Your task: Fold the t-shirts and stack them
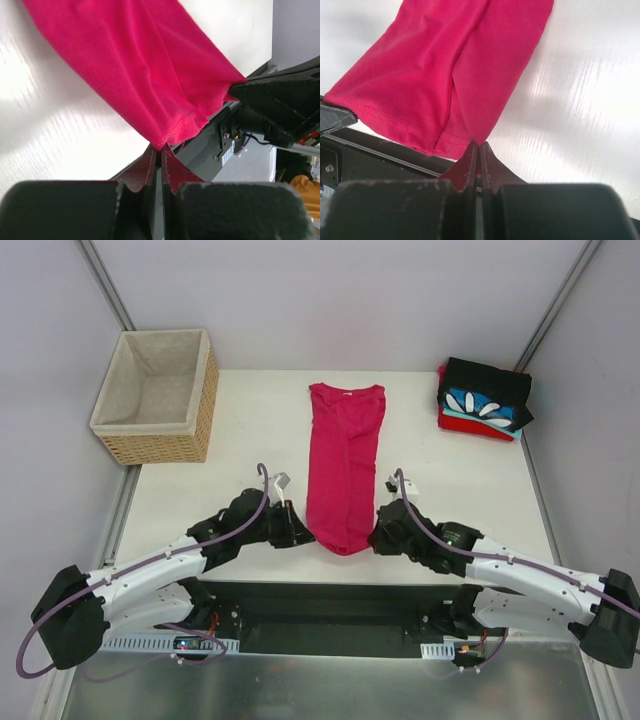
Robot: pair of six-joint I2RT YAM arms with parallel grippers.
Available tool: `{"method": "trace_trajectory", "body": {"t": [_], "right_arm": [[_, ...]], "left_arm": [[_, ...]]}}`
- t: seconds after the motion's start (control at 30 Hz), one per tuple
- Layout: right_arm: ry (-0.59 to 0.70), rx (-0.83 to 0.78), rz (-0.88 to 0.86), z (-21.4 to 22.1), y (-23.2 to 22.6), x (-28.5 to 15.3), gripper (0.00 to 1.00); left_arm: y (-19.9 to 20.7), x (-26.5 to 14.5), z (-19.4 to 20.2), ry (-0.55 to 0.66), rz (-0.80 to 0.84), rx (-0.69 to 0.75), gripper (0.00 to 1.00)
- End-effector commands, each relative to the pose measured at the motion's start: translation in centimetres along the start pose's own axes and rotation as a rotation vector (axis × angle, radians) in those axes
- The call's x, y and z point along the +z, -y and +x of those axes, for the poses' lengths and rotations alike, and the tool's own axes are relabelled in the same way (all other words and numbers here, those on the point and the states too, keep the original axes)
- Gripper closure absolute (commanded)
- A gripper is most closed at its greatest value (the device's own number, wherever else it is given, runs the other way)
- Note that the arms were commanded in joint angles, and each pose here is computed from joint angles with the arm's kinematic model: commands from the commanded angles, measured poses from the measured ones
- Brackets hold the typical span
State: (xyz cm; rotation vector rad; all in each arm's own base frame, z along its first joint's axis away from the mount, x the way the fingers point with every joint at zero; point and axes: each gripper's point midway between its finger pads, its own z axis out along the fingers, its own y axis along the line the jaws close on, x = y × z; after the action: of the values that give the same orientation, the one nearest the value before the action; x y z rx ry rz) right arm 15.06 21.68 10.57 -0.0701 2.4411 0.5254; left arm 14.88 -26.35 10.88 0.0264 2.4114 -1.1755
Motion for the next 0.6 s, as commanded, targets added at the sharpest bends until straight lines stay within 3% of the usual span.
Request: {"method": "trace_trajectory", "body": {"t": [0.0, 0.2, 0.57], "right_arm": [[0.067, -0.018, 0.045, -2.9, 0.6, -0.9, 0.99], [0.125, -0.023, 0.09, -6.3, 1.8, -1.0, 1.0], [0.15, 0.05, 0.097, -12.1, 3.5, 2.0, 1.0]], "left_arm": [[1.8, 0.1, -3.1, 0.063, -0.04, 0.102, 1.0], [3.3, 0.7, -6.9, 0.113, -0.044, 0.136, 1.0], [0.4, 2.5, -11.3, 0.154, -0.128, 0.102, 1.0]]}}
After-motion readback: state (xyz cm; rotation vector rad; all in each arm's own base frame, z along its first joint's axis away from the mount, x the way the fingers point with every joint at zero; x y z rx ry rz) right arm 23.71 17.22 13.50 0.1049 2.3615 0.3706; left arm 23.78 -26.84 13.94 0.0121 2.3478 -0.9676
